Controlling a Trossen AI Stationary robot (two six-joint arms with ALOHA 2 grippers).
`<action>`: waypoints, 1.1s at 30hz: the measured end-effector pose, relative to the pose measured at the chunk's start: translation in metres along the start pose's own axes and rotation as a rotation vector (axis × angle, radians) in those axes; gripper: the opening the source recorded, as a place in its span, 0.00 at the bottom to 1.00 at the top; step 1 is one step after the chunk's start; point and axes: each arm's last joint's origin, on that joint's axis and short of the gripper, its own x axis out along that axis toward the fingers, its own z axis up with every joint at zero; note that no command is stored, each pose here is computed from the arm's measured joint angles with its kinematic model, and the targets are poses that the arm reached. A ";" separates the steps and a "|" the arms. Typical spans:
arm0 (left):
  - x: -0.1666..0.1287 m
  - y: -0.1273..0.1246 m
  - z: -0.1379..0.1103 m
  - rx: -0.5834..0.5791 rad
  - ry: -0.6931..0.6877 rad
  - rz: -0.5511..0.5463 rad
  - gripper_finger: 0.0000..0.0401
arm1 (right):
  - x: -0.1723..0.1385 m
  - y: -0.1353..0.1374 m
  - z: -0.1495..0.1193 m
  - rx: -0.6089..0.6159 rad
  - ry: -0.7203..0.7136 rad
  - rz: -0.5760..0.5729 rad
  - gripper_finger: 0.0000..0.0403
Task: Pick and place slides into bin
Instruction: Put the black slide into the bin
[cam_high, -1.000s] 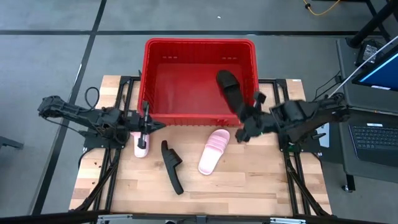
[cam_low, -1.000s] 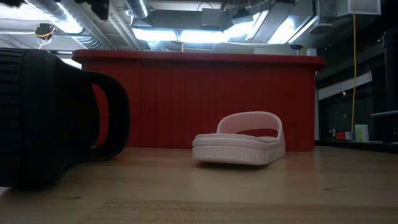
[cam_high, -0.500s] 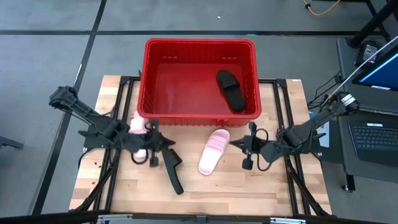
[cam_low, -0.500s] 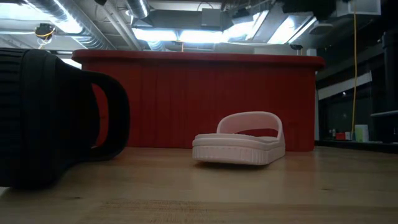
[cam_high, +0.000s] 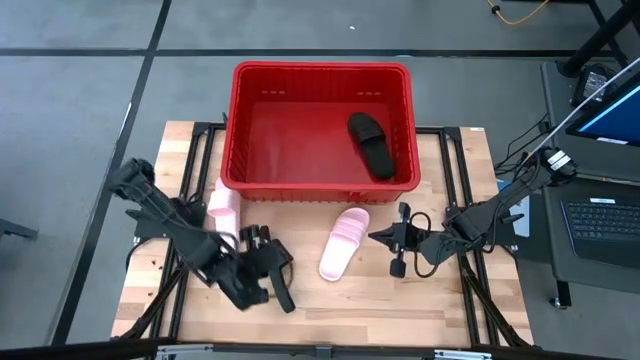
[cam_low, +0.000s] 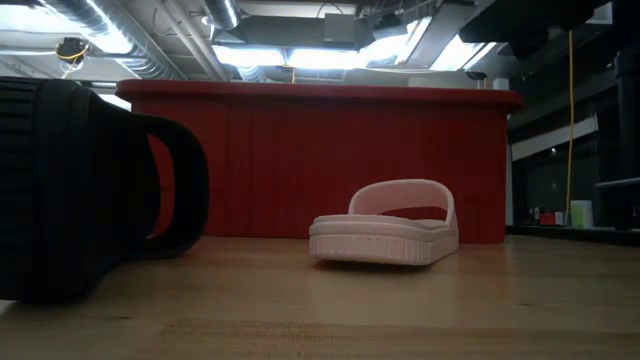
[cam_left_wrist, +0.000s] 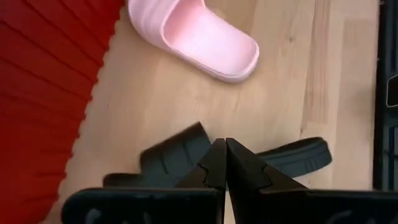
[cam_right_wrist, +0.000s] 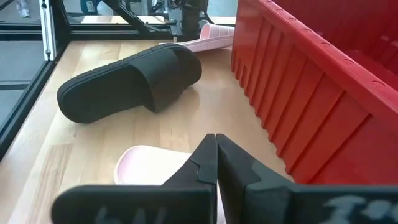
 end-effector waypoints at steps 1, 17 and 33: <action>0.002 -0.006 0.002 0.006 0.018 0.018 0.00 | 0.000 0.000 0.000 0.000 0.000 0.001 0.02; 0.035 -0.047 0.011 0.015 0.304 0.241 0.01 | 0.009 0.006 -0.010 0.037 0.058 0.020 0.02; 0.036 -0.046 0.030 0.100 0.275 0.228 0.01 | 0.025 0.016 -0.026 -0.012 0.113 -0.002 0.02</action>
